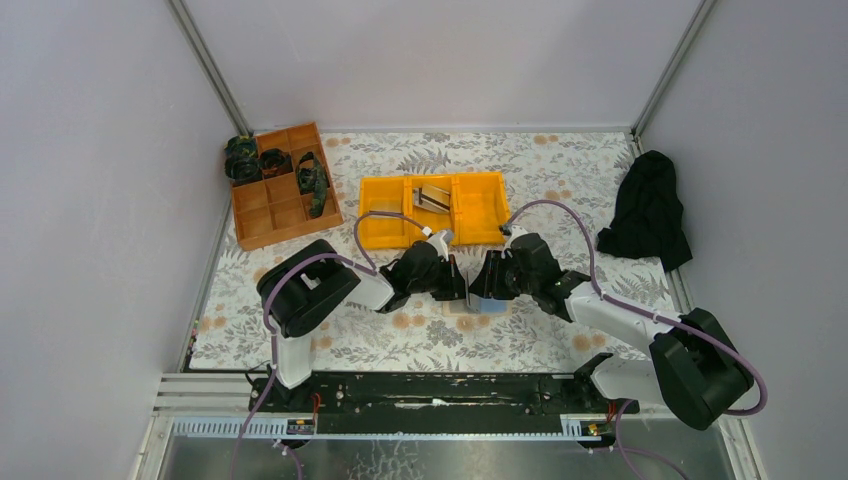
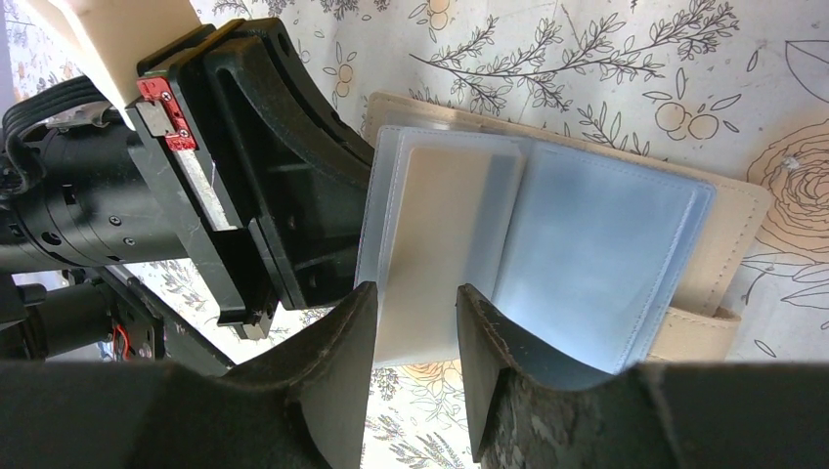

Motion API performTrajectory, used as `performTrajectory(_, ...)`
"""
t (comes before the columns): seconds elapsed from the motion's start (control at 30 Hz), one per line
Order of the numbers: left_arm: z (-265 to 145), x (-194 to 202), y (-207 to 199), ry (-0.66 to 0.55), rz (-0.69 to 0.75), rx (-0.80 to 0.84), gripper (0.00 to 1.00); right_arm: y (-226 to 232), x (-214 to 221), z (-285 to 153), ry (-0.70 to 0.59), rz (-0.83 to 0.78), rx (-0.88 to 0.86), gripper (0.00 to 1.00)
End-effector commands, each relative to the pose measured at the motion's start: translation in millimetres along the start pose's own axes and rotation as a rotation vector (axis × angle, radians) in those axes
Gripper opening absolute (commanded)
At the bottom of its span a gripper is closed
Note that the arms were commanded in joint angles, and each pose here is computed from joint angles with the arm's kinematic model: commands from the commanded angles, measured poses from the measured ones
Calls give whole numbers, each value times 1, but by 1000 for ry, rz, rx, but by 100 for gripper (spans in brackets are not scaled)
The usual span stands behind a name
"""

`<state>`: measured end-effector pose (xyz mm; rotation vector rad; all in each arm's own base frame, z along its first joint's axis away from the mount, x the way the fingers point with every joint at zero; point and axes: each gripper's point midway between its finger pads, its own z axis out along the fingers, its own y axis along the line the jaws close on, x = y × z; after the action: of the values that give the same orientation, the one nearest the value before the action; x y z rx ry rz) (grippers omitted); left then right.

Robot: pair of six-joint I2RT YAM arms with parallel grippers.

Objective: Take the credit cards out of the card holder

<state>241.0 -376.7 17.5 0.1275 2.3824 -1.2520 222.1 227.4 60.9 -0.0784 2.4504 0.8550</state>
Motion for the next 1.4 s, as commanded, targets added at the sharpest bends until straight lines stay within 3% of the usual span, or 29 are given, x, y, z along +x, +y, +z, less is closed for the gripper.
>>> performTrajectory(0.0,2,22,24,65,6,-71,0,14,-15,-2,-44,-34,-35,44)
performTrajectory(0.7,0,21,21,58,7,-61,0,-1,-12,-4,-42,-47,36,44)
performTrajectory(0.9,0,23,23,63,2,-64,0,21,-17,-5,-49,-36,-59,44)
performTrajectory(1.37,1,24,24,65,0,-63,0,33,-13,5,-24,-61,-66,44)
